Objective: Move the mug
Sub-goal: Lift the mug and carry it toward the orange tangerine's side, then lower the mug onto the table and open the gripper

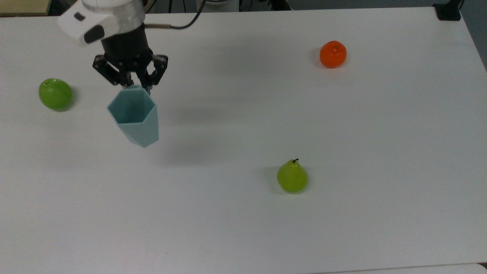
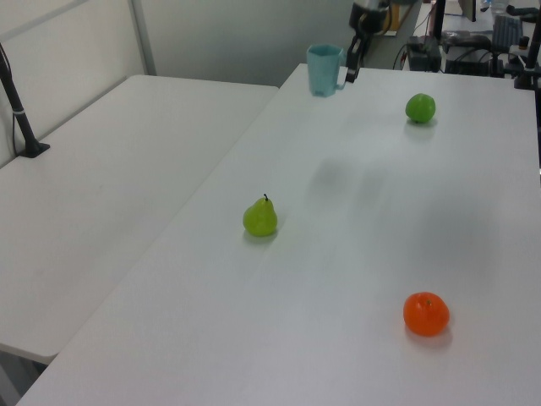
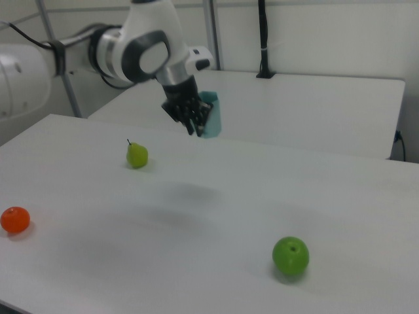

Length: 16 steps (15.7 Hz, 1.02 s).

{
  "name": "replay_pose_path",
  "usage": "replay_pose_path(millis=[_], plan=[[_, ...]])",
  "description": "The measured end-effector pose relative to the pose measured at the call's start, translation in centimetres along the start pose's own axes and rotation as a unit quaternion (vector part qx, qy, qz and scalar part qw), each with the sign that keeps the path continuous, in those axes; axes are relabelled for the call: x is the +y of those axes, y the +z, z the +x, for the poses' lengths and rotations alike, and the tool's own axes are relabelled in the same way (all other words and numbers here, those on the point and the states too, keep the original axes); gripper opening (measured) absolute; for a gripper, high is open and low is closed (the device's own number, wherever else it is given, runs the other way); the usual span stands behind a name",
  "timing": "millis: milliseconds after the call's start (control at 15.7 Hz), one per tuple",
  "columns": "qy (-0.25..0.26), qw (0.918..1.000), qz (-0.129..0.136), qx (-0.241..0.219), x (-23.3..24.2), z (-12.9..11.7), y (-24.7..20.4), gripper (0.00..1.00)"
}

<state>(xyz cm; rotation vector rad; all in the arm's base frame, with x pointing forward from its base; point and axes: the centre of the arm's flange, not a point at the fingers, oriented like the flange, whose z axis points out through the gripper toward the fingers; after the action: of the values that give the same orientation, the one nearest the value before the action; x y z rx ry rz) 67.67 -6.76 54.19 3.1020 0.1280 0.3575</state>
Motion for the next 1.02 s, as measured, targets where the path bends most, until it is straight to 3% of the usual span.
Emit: replay_pose_path(millis=[191,383,766,1021], plan=[[-0.007,0.9994,0.02,-0.028,-1.5,-2.1,-4.9,0.23],[-0.025,0.9976,0.035,-0.054,-4.0,-4.4,-6.8,0.23],[-0.04,0.9922,0.049,-0.107,-6.8,-11.0,-4.9,0.23],[-0.036,0.99,0.051,-0.127,-7.1,-14.9,0.2,0.23]])
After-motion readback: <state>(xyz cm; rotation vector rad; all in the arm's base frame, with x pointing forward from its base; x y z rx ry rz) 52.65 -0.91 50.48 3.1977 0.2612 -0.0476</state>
